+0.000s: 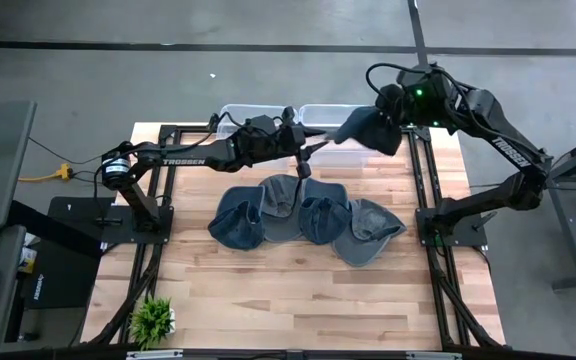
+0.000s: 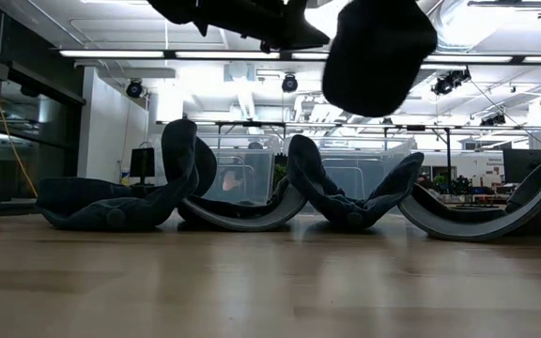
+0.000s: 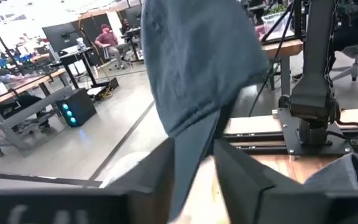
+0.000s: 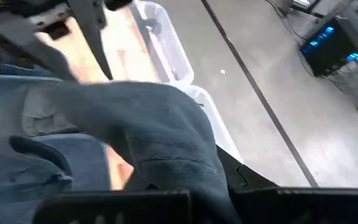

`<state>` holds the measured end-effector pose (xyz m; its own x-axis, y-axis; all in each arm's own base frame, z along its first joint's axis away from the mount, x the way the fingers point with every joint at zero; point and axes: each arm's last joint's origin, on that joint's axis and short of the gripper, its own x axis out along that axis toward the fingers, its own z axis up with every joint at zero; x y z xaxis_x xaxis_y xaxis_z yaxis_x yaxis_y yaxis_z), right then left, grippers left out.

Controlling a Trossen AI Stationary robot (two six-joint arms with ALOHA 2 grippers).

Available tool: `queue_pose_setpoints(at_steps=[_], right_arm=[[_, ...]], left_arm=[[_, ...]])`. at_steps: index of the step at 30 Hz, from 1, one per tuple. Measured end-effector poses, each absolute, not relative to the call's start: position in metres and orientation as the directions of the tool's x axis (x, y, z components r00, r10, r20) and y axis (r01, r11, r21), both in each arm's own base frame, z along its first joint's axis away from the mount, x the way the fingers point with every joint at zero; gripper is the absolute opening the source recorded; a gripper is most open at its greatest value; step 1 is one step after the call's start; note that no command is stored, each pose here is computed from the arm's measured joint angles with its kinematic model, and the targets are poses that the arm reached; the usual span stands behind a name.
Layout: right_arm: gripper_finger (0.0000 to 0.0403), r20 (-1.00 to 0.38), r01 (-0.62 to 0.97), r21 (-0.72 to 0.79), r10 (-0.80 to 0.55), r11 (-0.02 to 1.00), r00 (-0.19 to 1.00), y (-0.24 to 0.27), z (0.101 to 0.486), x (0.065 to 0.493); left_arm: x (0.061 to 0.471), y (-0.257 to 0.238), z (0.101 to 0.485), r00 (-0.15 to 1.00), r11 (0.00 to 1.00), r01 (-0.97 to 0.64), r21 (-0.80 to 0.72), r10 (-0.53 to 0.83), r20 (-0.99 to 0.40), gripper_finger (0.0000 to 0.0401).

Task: Pick & Place hat
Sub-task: Put the bottom blue cap into the right transparent bin

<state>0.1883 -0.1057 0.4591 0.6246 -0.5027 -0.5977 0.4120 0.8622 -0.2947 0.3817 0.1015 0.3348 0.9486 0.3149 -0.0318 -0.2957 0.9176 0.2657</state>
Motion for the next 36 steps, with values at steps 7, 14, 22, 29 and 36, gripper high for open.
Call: queue_pose_setpoints(at_steps=[7,14,22,29,36], right_arm=[[0.0001,-0.581,0.52,-0.295,-0.582,0.802,0.569,-0.108,0.46,0.187],[0.0001,-0.568,0.686,-0.154,-0.632,0.711,0.527,-0.129,0.457,0.189],[0.0001,-0.614,0.807,0.036,-0.624,0.589,0.483,-0.179,0.441,0.19],[0.0001,-0.646,0.841,0.213,-0.575,0.497,0.503,-0.211,0.43,0.181],[0.0,-0.646,0.853,0.301,-0.566,0.428,0.512,-0.212,0.431,0.177]], left_arm=[[0.363,0.1,0.357,0.908,0.871,-0.395,0.291,0.418,-0.022,0.0223],[0.343,0.104,0.372,0.722,0.693,-0.661,0.289,0.692,-0.01,0.0233],[0.335,0.105,0.375,0.638,0.615,-0.73,0.298,0.77,-0.028,0.0233],[0.332,0.106,0.37,0.572,0.561,-0.763,0.321,0.818,-0.067,0.0233],[0.331,0.107,0.371,0.53,0.526,-0.811,0.257,0.846,-0.058,0.0233]])
